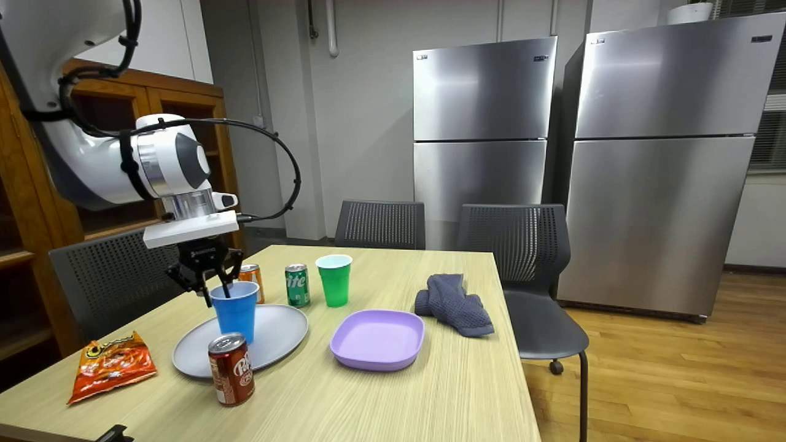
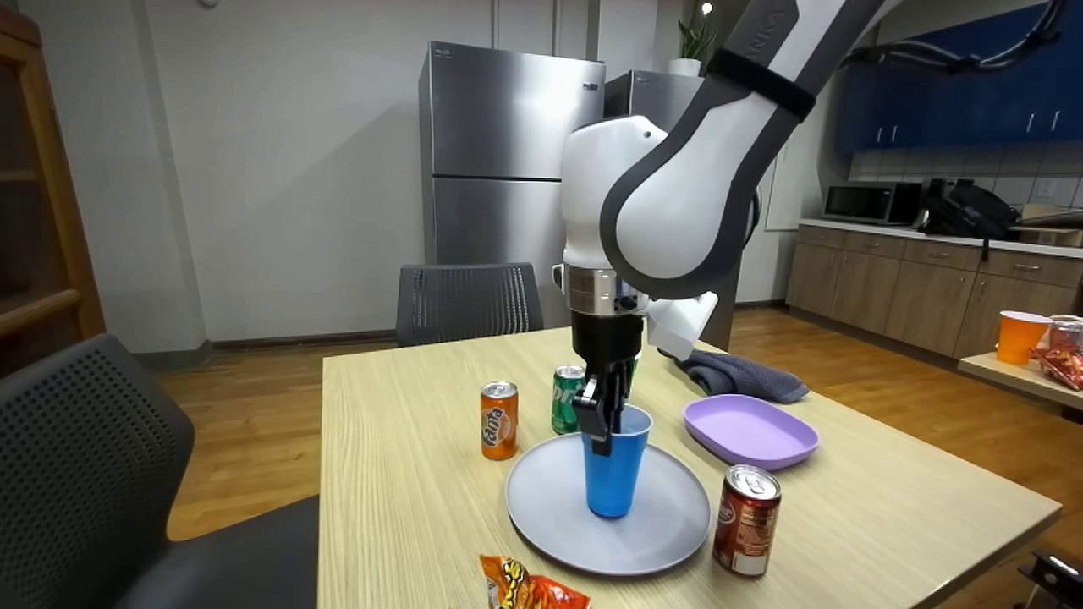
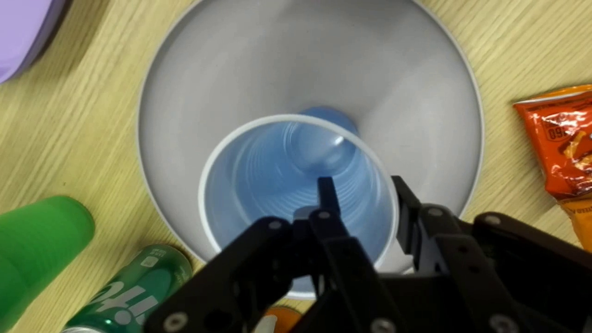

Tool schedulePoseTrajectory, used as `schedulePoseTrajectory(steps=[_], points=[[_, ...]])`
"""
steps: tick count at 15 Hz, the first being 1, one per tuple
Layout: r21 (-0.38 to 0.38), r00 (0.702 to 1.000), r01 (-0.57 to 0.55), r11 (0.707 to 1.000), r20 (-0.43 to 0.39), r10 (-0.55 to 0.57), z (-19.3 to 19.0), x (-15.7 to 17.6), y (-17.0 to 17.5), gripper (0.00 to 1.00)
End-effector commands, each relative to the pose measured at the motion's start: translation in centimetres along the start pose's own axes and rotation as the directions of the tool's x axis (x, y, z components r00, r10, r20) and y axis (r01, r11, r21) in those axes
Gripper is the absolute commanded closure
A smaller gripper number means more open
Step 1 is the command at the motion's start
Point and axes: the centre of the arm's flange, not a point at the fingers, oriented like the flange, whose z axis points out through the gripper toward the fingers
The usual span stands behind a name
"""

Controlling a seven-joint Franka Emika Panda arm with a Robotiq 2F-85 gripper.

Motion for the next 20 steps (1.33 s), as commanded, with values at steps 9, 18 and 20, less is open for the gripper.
schedulePoseTrajectory(steps=[9,18,20], points=[[0.093,0.999,-0.002,0.996,-0.036,0.005,-7.9,-1.0,3.2,0.0],[0.108,0.977,-0.209,0.972,-0.016,0.212,-9.3,-2.2,11.5,0.0],[0.095,0.956,-0.292,0.952,-0.009,0.295,-9.0,-2.8,13.7,0.0]])
